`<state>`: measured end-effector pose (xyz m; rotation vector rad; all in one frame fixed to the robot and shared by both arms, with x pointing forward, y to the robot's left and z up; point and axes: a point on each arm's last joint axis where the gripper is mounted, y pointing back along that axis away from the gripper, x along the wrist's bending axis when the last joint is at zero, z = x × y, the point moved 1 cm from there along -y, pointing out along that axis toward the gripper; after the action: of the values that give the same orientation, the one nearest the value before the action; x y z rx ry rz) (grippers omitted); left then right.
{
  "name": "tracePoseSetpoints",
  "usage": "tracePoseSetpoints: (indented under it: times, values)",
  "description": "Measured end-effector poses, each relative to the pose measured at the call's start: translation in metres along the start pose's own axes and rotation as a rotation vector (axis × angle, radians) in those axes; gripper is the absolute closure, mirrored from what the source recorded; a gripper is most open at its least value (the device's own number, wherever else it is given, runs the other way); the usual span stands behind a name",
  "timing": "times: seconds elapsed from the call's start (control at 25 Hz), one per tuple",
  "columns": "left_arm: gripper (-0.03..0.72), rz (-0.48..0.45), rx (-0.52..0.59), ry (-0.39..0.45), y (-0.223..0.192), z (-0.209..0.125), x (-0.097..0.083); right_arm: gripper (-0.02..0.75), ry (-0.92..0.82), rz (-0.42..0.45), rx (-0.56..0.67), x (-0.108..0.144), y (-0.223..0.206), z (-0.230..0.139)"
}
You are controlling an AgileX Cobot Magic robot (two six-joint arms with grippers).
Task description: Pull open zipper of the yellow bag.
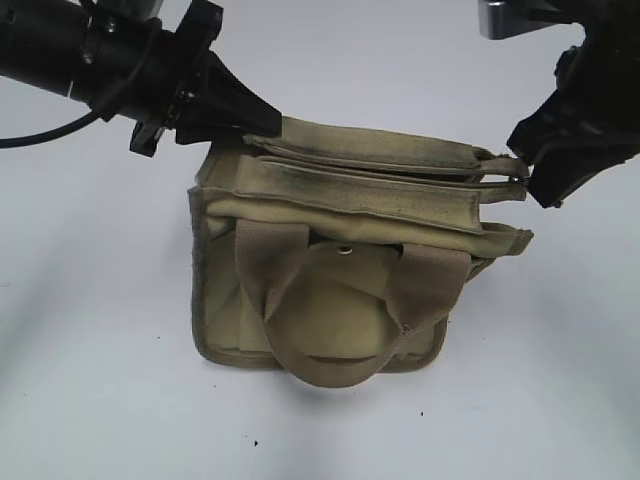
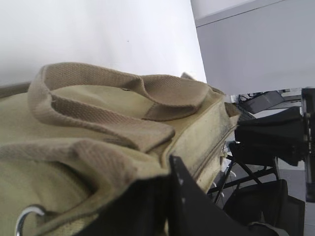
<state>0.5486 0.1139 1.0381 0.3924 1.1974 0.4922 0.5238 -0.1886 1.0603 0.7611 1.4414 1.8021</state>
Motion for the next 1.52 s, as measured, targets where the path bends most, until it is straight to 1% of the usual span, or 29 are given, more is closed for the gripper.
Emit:
tracePoseSetpoints:
  times: [0.08,0.16,0.2,0.28,0.32,0.36,0.4,0.48,0.52,0.56,0.6,0.72,0.8,0.84,0.92,1.0,1.08,1.16,1.2,1.36,1.44,1.52]
  values:
    - [0.666,0.0,0.0,0.0,0.0,0.0,0.0,0.736,-0.01,0.003,0.005,-0.002,0.0,-0.001]
    - [0.663,0.001,0.001,-0.001,0.0,0.0,0.0,0.734,-0.026,0.028,0.002,0.0,0.0,-0.001]
    - [0.658,0.002,0.001,-0.002,0.0,0.0,0.0,0.724,-0.039,0.046,-0.003,0.002,0.0,-0.001]
    - [0.623,0.008,0.004,-0.008,0.0,0.0,0.0,0.669,-0.063,0.074,-0.015,0.005,0.001,0.0]
    - [0.594,0.014,0.005,-0.018,0.001,-0.001,0.0,0.613,-0.08,0.086,-0.024,0.007,0.003,0.0]
    - [0.543,0.023,0.005,-0.036,0.004,-0.001,-0.002,0.542,-0.095,0.091,-0.032,0.008,0.006,-0.001]
    - [0.481,0.041,0.005,-0.065,0.008,-0.002,-0.004,0.474,-0.11,0.091,-0.043,0.009,0.01,-0.002]
    - [0.352,0.069,0.013,-0.134,0.019,-0.006,-0.012,0.312,-0.125,0.087,-0.068,0.011,0.019,-0.006]
    - [0.29,0.091,0.007,-0.18,0.027,-0.008,-0.018,0.255,-0.128,0.085,-0.081,0.013,0.024,-0.011]
    - [0.244,0.111,-0.005,-0.222,0.036,-0.01,-0.025,0.208,-0.128,0.082,-0.092,0.015,0.029,-0.017]
    - [0.221,0.139,-0.011,-0.259,0.044,-0.013,-0.03,0.183,-0.13,0.081,-0.1,0.018,0.033,-0.025]
    - [0.188,0.242,-0.046,-0.355,0.08,-0.028,-0.051,0.167,-0.13,0.079,-0.113,0.027,0.039,-0.054]
    - [0.182,0.344,-0.077,-0.42,0.109,-0.043,-0.063,0.166,-0.129,0.077,-0.12,0.033,0.042,-0.076]
    - [0.181,0.401,-0.098,-0.437,0.124,-0.051,-0.068,0.166,-0.129,0.076,-0.126,0.037,0.043,-0.089]
    - [0.179,0.505,-0.126,-0.444,0.149,-0.072,-0.072,0.165,-0.127,0.073,-0.142,0.044,0.043,-0.113]
    - [0.18,0.602,-0.156,-0.43,0.171,-0.098,-0.071,0.165,-0.125,0.069,-0.161,0.052,0.042,-0.139]
    - [0.18,0.688,-0.178,-0.421,0.188,-0.126,-0.064,0.165,-0.122,0.062,-0.188,0.058,0.039,-0.163]
    - [0.179,0.736,-0.219,-0.431,0.202,-0.16,-0.056,0.165,-0.114,0.043,-0.244,0.065,0.038,-0.188]
    - [0.179,0.753,-0.247,-0.442,0.208,-0.175,-0.052,0.165,-0.11,0.032,-0.26,0.066,0.036,-0.197]
    - [0.18,0.797,-0.316,-0.477,0.215,-0.229,-0.026,0.165,-0.089,-0.033,-0.337,0.07,0.03,-0.228]
    - [0.18,0.814,-0.35,-0.497,0.214,-0.249,-0.013,0.165,-0.083,-0.056,-0.385,0.072,0.028,-0.238]
    - [0.18,0.82,-0.404,-0.522,0.215,-0.266,-0.003,0.165,-0.08,-0.07,-0.444,0.074,0.027,-0.246]
